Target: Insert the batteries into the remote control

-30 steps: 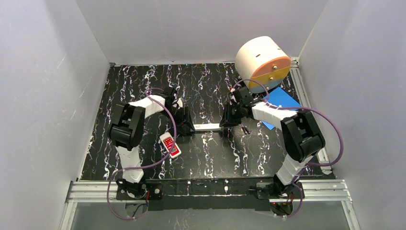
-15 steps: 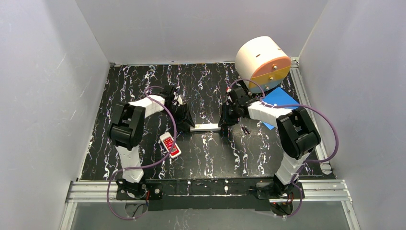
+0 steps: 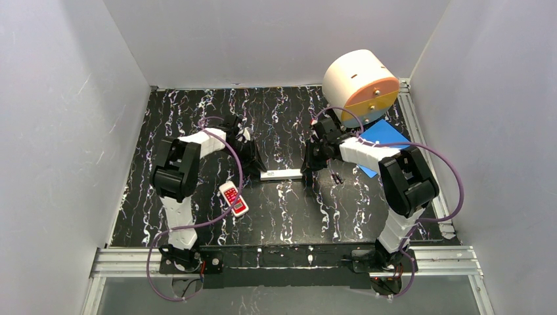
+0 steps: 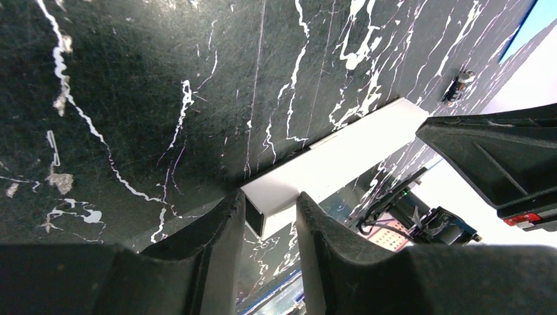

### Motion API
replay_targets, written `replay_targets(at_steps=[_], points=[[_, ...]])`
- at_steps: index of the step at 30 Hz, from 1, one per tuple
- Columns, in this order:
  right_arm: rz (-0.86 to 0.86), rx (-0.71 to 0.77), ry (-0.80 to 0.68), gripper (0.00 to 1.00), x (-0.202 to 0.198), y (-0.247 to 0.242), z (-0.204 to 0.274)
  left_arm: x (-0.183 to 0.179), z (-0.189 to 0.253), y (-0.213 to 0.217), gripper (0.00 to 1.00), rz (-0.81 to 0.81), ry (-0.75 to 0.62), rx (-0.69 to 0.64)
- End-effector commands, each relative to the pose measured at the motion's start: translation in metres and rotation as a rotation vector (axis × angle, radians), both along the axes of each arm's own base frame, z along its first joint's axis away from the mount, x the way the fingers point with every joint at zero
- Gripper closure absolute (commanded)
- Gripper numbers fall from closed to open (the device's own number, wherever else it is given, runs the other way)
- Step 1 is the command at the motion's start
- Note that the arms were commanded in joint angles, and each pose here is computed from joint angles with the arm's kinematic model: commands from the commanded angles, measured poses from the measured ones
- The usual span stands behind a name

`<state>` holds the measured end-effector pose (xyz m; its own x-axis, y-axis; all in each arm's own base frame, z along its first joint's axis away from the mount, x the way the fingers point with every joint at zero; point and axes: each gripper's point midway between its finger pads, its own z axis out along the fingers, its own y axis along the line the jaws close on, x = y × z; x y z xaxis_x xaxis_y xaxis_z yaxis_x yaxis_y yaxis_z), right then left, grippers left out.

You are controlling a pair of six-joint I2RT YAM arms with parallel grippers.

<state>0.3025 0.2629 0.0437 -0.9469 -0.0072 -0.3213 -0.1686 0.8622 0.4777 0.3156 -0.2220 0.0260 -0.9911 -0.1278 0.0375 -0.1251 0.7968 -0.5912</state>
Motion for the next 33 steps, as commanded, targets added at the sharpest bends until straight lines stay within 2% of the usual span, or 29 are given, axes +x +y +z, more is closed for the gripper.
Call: replay_targets(at_steps=[1, 14, 22, 26, 31, 33], points=[[0.016, -0.031, 0.034, 0.92, -0.006, 0.004, -0.007, -0.021, -0.043, 0.023, 0.70, -0.003, 0.079, 0.145], [0.030, 0.197, 0.113, 0.93, -0.018, 0.051, 0.003, -0.034, -0.041, 0.016, 0.73, -0.009, 0.119, 0.077], [0.005, 0.191, 0.120, 0.93, -0.018, 0.058, -0.003, -0.036, -0.043, 0.013, 0.74, 0.001, 0.135, 0.056], [-0.022, 0.120, 0.059, 0.85, -0.009, 0.046, 0.007, -0.029, -0.037, 0.015, 0.69, -0.004, 0.107, 0.075], [-0.029, -0.004, -0.103, 0.66, 0.018, 0.025, 0.035, -0.005, -0.015, 0.016, 0.54, -0.008, 0.033, 0.096], [0.010, -0.032, -0.174, 0.53, 0.026, 0.022, 0.048, 0.006, -0.004, 0.017, 0.46, 0.000, 0.000, 0.102]])
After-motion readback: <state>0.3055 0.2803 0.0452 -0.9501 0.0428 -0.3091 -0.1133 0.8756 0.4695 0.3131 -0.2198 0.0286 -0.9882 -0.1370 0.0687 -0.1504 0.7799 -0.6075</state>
